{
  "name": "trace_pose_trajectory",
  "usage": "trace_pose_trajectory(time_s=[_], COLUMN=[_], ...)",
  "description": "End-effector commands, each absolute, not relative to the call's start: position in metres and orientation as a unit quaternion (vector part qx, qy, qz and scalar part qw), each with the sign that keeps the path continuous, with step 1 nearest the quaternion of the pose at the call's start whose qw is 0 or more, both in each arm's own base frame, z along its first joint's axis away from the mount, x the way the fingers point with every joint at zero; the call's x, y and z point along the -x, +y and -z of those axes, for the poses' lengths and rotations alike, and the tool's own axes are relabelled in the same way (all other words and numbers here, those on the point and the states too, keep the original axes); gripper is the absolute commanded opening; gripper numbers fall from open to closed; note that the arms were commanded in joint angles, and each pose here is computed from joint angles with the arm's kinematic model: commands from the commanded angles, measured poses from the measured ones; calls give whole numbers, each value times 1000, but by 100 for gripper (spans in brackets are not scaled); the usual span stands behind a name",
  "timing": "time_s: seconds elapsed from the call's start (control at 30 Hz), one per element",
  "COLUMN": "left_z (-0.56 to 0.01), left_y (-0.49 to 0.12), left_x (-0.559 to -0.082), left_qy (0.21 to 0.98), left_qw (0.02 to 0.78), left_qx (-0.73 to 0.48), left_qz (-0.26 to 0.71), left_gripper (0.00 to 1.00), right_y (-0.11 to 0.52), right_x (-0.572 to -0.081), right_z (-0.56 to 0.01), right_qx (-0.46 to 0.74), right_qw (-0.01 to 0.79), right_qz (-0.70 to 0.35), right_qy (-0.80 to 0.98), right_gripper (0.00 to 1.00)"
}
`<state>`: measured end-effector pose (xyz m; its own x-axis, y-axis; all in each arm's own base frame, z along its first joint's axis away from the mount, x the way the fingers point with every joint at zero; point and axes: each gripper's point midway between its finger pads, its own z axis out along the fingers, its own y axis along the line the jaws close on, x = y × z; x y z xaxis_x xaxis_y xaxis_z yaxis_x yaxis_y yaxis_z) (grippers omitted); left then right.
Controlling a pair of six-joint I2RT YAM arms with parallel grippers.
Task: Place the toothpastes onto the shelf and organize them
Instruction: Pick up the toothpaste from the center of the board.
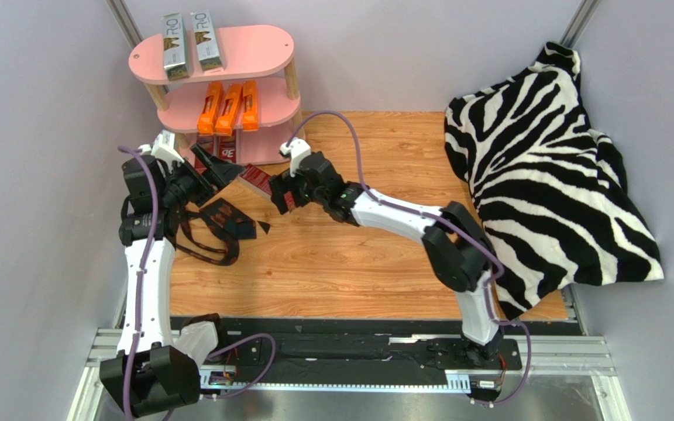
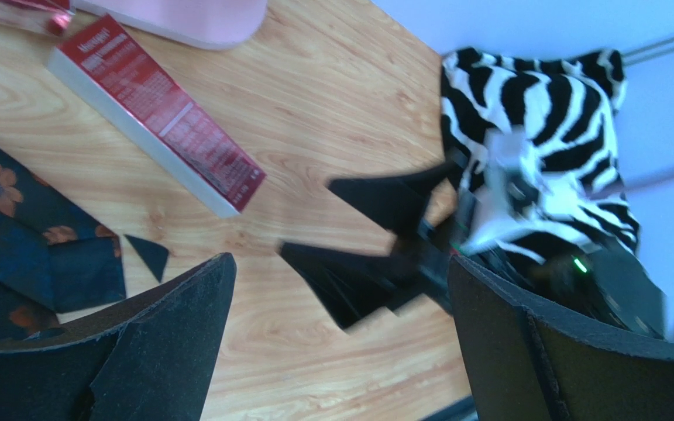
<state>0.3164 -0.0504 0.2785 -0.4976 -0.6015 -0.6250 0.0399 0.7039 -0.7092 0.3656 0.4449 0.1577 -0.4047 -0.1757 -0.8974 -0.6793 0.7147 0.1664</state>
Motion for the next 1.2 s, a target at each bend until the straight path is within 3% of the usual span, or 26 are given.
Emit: trace_pose_trajectory(time_s=[0.0,0.3,0.57,0.7,0.77,0.83,1.17], left_z=[-288,-296,-301,-302,-305,-305,-325], left_y=[-68,-75,-81,-84,-85,-86,-95], left_x=[-304,-297,-290,-281,-276,-274,-253], left_qy=[785,784,779,778,777,777,770], left_qw=[439,430,429,428,430,427,432], left_qx=[139,107,96,91,89,89,71], left_qz=[414,435,448,451,451,453,464], left_gripper=[99,99,99,99,99,99,99], right_y=[476,496,485,485,491,488,469], right_x=[-394,-435,-463,-461,-454,-452,-430], right_z=[-141,-90,-79,-71,-68,-66,-57], right_qx=[319,307,264,241,248,247,272], right_qw=[469,452,466,444,429,423,369], right_qz=[-261,-241,-180,-182,-197,-185,-163], right_qy=[781,802,825,844,846,852,873], right_gripper=[100,99,96,81,65,56,59])
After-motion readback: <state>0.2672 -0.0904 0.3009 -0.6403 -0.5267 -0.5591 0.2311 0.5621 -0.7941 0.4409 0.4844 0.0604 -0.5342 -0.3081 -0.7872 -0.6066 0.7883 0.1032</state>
